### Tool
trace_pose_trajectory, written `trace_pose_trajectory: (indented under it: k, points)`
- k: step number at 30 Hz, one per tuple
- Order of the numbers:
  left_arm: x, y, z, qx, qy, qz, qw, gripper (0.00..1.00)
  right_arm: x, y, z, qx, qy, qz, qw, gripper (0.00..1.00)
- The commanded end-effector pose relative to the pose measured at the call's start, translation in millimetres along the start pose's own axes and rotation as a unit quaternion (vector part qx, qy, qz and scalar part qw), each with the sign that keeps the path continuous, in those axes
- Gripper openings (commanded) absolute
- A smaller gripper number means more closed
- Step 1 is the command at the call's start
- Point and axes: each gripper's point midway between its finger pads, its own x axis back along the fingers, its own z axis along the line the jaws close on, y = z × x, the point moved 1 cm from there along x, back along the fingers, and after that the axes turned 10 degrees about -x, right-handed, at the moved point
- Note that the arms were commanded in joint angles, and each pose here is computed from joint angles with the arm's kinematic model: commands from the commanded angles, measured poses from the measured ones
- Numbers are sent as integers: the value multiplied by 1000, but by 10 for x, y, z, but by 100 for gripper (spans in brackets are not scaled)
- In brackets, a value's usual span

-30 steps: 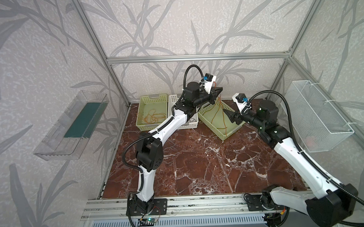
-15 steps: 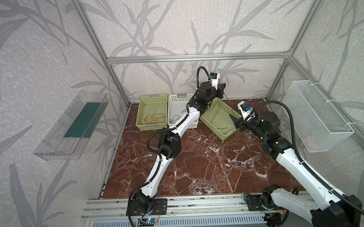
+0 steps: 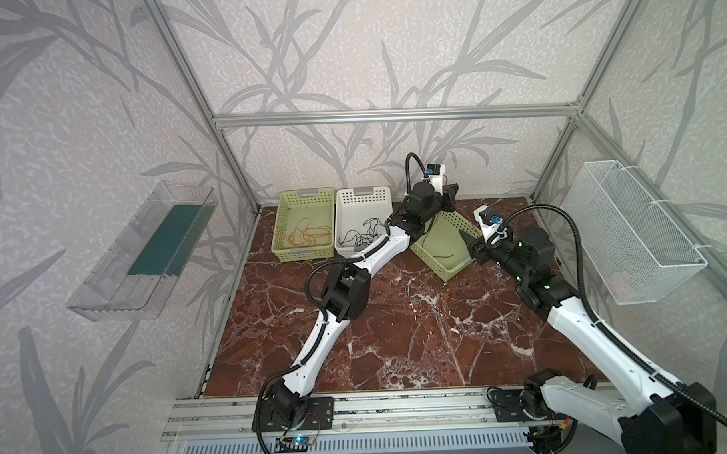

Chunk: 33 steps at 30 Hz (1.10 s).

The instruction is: Untangle the cables

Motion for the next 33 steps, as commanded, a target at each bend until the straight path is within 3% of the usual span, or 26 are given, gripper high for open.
trace_pose_trajectory:
  k: [1, 9, 16, 23, 33]
  points:
    - [155, 374, 288, 48, 24, -56, 997, 0, -1, 113, -33, -5, -5, -19, 1000, 61]
    - [305, 772, 513, 83, 13, -106, 991, 0, 10, 151, -20, -14, -2, -17, 1000, 60]
    - [389, 915, 686, 65, 28, -114, 991, 0, 36, 153, -25, -16, -4, -12, 1000, 59]
    - [329, 650, 665, 30, 30, -66, 997, 0, 14, 152, -27, -20, -4, -10, 1000, 58]
    - [136, -342, 226, -31, 18, 32, 999, 0, -27, -7, -60, -29, -13, 18, 999, 59]
